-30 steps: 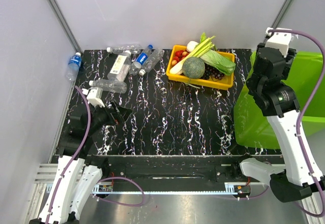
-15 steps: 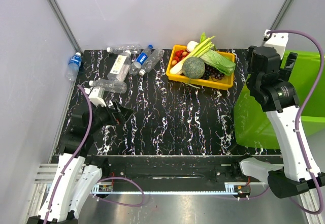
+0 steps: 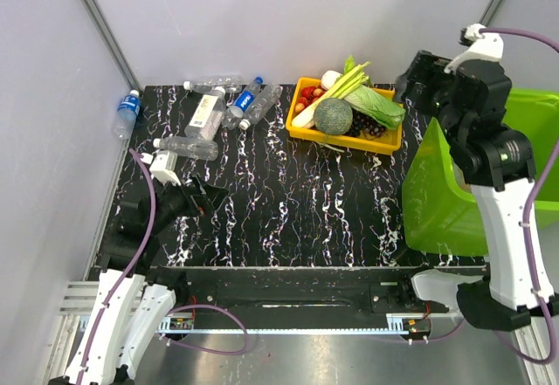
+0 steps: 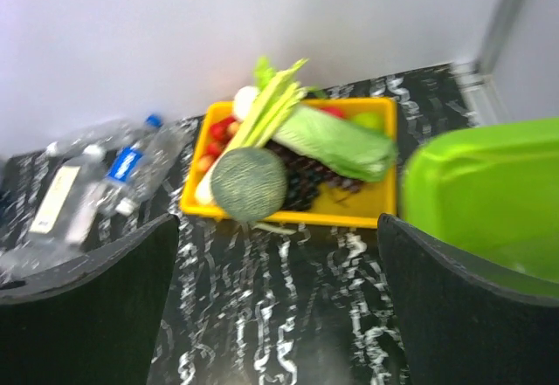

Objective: Put the plastic bottles in the bin
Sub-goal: Place the plastic bottle in the trash bin, then pick up the plastic bottle at the center of the board.

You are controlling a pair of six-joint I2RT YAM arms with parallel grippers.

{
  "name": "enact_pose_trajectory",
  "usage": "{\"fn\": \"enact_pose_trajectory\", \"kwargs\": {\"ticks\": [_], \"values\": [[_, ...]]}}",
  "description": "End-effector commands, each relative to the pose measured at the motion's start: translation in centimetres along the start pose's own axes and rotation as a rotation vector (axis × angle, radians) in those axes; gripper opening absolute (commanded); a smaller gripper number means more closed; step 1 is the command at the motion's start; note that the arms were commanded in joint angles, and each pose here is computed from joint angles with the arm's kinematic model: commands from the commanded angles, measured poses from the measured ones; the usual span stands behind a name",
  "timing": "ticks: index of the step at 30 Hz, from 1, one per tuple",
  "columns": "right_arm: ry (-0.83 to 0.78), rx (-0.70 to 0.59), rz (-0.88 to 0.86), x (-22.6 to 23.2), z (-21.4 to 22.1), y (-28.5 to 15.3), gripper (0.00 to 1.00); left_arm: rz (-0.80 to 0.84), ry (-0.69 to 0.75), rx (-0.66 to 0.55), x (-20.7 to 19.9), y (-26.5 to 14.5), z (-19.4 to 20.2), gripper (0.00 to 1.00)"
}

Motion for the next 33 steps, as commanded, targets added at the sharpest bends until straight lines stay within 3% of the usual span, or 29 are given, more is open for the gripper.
{"fn": "enact_pose_trajectory", "kwargs": {"ticks": [1, 11, 21, 28, 31, 33], "values": [[0.061, 0.1, -0.274, 4.2, 0.5, 1.2, 0.99, 0.007, 0.03, -0.058, -0.3, -0.2, -0.7, 0.99], [-0.072, 0.244, -0.41, 11.5, 5.1, 1.9, 0.99, -0.031, 0.014, -0.028, 0.2, 0.5, -0.6, 0.99], [-0.125, 0.396, -0.527, 16.7, 14.2, 3.2, 0.99, -0.12, -0.009, -0.006, 1.3, 1.6, -0.6, 0.99], [-0.165, 0.432, -0.574, 16.1, 17.5, 2.9, 0.99, -0.359, -0.163, 0.091, 4.1, 5.5, -0.5, 0.99], [-0.142, 0.402, -0.628, 15.9, 17.7, 2.3, 0.99, -0.428, -0.184, 0.09, 4.1, 7.3, -2.8, 0.99], [-0.121, 0.376, -0.703, 16.0, 17.9, 1.7, 0.99, -0.561, -0.245, 0.049, 4.5, 8.4, -5.1, 0.99]]}}
Point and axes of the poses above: each gripper's point midway between its finger pads, its own y axis out along the fingers, its own x axis along the line the jaws close on, z = x × y, the point moved 9 cm from there along -y, back along the fingers, and after that the axes turned 6 degrees about -y, right-handed, at the moved point
